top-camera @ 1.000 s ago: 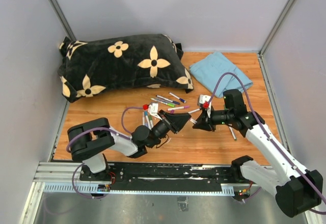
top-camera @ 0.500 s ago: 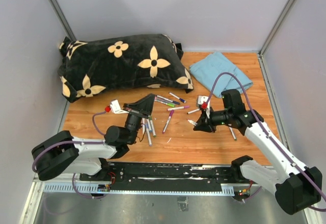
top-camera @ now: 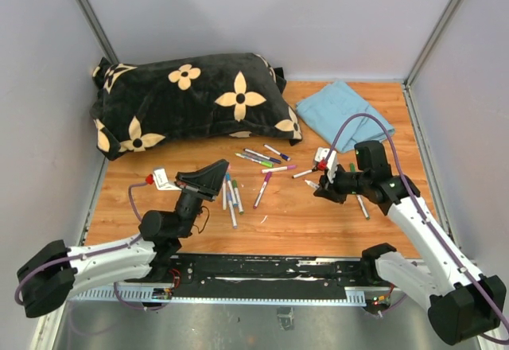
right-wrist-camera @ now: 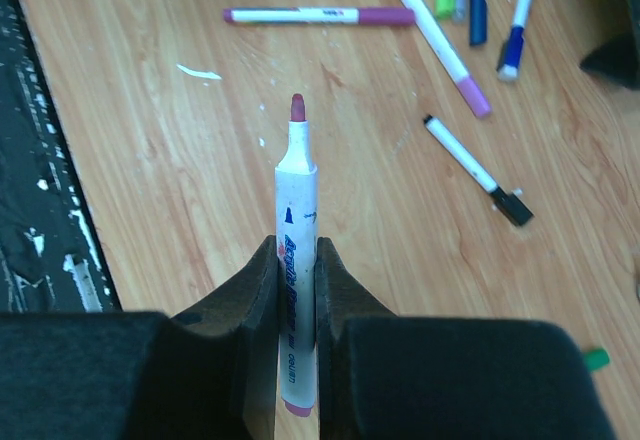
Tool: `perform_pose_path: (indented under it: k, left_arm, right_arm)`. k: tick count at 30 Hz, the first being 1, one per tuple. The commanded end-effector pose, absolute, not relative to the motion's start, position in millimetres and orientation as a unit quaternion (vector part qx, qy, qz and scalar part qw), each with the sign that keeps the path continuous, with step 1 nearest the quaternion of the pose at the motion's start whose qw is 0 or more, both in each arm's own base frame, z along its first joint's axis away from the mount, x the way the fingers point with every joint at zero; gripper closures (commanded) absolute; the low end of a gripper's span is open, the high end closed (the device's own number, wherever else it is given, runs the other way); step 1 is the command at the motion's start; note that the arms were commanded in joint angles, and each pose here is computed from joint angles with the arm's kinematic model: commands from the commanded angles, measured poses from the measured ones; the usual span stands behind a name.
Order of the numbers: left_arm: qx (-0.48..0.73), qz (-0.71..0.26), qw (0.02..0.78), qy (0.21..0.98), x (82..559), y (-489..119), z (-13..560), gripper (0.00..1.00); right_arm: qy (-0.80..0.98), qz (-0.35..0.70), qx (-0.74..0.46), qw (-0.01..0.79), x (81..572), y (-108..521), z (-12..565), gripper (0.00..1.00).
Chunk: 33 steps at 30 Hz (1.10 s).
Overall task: Open the pen caps
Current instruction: Place the pen at the center of the board.
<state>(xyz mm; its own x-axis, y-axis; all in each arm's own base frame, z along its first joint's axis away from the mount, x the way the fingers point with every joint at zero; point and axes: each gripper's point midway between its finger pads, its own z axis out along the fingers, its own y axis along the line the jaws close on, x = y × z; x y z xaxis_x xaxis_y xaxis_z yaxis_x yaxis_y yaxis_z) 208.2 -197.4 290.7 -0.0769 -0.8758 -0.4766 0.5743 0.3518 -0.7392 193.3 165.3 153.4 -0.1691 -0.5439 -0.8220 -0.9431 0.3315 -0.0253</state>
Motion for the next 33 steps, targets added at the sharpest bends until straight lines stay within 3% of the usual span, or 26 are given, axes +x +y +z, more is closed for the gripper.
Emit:
perform_pose_path:
  k: [1,12,33]
  left_arm:
    - [-0.106,-0.523,0.634,0.56,203.7,-212.0,254.6,1.0]
    - [-0.089,-0.533,0.608,0.582,192.3,-213.3,237.0,1.0]
    - [-0.088,-0.544,0.588,0.592,191.4,-222.2,228.4,1.0]
  right_arm:
    - [0.76,0.196,-0.495,0.374,204.6,135.8,142.5,0.99]
    - [0.841,0.086,-0.436,0.309,205.4,78.8,100.4,0.96]
    - [0.905,0.038,-0.359,0.227,216.3,44.2,73.0,0.94]
